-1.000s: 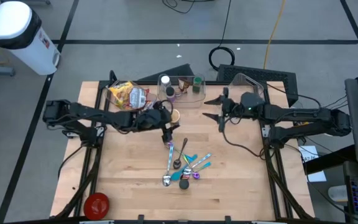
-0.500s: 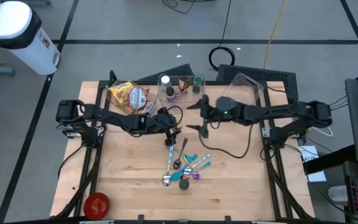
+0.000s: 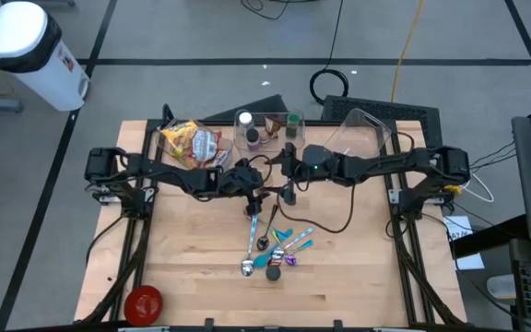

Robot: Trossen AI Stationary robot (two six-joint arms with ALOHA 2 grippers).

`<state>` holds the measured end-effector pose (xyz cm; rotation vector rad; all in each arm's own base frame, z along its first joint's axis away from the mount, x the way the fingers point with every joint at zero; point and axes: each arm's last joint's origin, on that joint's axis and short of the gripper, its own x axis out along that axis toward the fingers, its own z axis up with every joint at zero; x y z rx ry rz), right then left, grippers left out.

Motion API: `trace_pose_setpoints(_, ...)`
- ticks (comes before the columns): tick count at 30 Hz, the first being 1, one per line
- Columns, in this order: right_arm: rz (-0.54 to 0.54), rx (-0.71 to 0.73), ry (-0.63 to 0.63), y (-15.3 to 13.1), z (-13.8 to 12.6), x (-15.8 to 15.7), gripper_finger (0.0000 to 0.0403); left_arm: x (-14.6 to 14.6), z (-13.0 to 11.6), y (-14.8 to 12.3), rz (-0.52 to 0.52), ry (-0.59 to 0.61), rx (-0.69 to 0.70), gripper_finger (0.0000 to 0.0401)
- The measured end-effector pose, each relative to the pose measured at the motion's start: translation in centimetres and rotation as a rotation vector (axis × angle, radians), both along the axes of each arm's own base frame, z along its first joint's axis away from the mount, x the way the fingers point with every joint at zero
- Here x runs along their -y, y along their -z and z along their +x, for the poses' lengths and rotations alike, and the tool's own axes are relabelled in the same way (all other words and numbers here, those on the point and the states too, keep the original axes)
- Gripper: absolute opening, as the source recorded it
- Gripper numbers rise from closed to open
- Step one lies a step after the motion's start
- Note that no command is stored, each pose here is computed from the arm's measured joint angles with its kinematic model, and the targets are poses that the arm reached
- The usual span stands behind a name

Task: Pick & Place Food Item
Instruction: Put the golden seasoning bottle into the middle transparent bin

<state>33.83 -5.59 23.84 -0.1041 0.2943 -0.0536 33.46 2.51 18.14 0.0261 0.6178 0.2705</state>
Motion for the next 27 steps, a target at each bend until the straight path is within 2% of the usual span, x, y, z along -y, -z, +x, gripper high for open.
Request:
trace_pose_setpoints(3, -0.001, -0.002, 0.009, 0.01, -0.05, 0.18, 0.0373, 0.21, 0.07, -0.09, 0.012, 0.006, 0.009, 0.0302)
trace_pose_setpoints(7, 0.006, -0.01, -0.008, 0.06, -0.06, 0.02, 0.0373, 0.29, 0.14, -0.17, 0.018, 0.013, 0.019, 0.0281)
trace_pose_setpoints(13, 0.059, -0.018, -0.034, 0.2, -0.08, -0.05, 0.0368, 0.46, 0.24, -0.31, 0.011, 0.031, 0.035, 0.0281)
trace_pose_setpoints(19, 0.098, -0.011, -0.02, 0.15, -0.14, 0.34, 0.0322, 0.54, 0.3, -0.39, 0.013, 0.029, 0.046, 0.0311)
trace_pose_setpoints(24, 0.1, -0.011, -0.023, 0.16, -0.14, 0.33, 0.0262, 0.53, 0.32, -0.43, 0.0, 0.02, 0.054, 0.0294)
trace_pose_setpoints(27, 0.102, -0.009, -0.025, 0.02, -0.22, 0.32, 0.0261, 0.56, 0.34, -0.5, -0.02, 0.012, 0.066, 0.029)
